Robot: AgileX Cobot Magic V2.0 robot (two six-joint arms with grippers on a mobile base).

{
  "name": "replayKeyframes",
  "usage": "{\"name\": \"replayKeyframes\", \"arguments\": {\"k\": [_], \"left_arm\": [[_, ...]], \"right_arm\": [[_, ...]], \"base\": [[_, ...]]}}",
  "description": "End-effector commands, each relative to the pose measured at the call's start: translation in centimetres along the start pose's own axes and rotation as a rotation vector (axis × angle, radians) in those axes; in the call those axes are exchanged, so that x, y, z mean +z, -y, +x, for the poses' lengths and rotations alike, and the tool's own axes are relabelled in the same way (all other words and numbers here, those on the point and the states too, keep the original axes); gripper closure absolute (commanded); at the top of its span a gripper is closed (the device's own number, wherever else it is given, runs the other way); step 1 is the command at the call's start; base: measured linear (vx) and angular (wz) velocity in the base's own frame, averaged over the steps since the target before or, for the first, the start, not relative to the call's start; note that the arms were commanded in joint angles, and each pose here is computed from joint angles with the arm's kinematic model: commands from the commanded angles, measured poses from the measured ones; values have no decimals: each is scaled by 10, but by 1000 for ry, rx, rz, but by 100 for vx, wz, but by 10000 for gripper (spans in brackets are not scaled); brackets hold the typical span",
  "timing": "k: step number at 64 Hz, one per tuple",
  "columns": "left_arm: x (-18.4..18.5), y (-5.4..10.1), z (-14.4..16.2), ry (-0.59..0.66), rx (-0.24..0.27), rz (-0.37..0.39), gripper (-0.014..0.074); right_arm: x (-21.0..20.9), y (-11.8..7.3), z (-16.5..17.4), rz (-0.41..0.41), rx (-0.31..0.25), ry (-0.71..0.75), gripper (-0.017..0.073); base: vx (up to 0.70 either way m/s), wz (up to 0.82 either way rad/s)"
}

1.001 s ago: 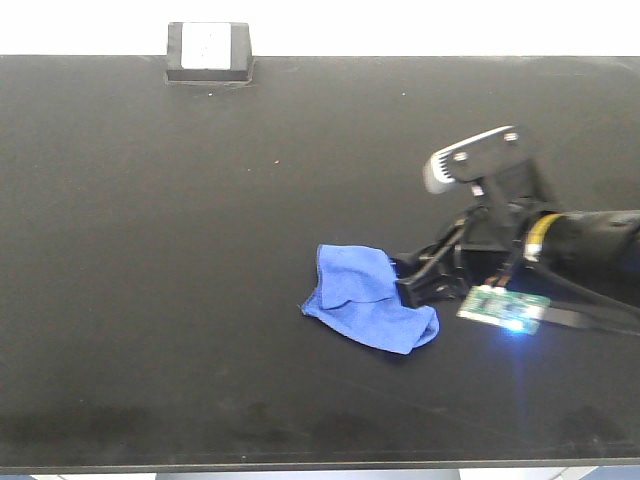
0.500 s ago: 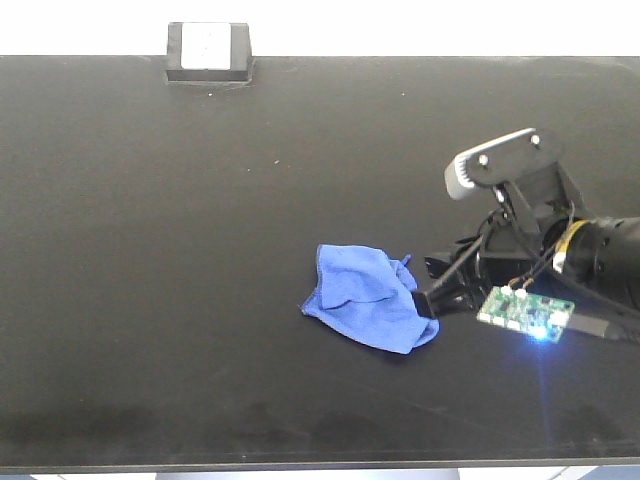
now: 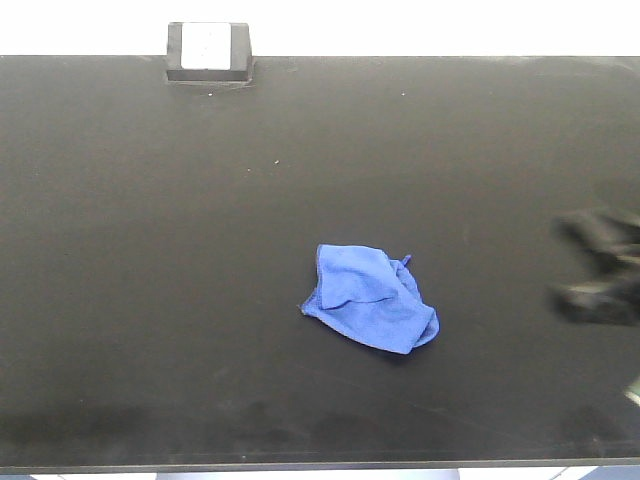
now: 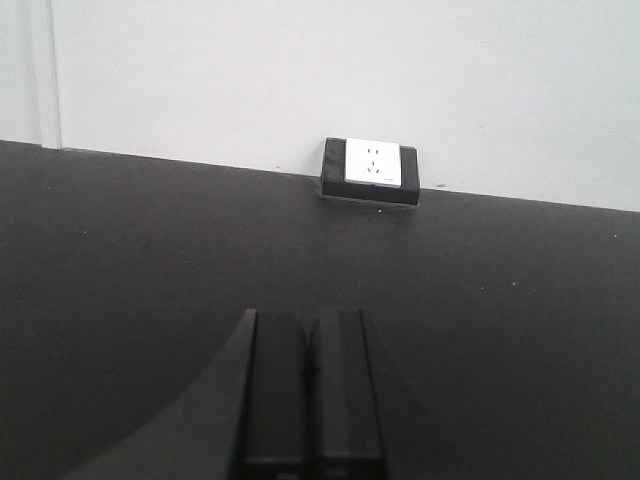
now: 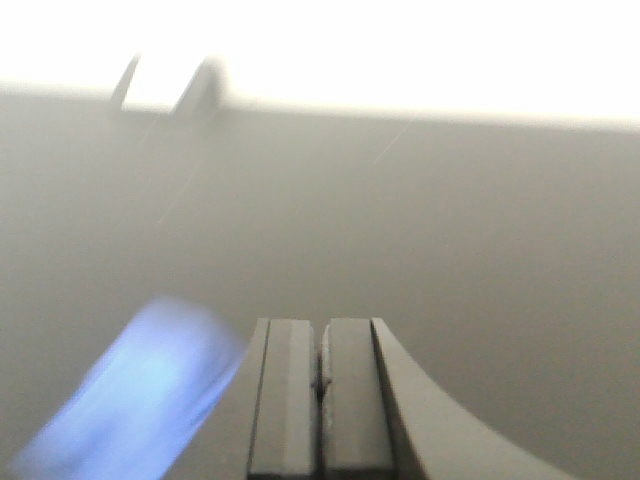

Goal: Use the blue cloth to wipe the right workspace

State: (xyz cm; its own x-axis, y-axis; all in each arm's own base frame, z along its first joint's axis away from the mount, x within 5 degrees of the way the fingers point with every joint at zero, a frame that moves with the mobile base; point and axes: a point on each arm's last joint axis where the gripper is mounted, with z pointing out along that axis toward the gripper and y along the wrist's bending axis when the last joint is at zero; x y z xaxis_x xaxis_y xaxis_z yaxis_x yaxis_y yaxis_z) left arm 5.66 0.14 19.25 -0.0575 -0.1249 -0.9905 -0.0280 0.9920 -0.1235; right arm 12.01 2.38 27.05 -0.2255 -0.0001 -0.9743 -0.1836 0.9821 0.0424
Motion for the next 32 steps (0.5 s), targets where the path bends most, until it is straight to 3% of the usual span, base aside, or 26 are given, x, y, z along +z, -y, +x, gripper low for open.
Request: {"name": "replayKeyframes", "arguments": {"k": [1, 17, 32], "left_arm": [[0, 0, 2, 64, -15, 14, 599], [0, 0, 2, 64, -15, 14, 599], [0, 0, 2, 64, -15, 14, 599]], "right_arm": [[-21, 9, -9, 85, -30, 198, 568], [-50, 20, 42, 270, -7, 218, 567], [-48, 20, 93, 280, 0, 218, 567]], "base": [[0, 0], [0, 0], [0, 0]]}}
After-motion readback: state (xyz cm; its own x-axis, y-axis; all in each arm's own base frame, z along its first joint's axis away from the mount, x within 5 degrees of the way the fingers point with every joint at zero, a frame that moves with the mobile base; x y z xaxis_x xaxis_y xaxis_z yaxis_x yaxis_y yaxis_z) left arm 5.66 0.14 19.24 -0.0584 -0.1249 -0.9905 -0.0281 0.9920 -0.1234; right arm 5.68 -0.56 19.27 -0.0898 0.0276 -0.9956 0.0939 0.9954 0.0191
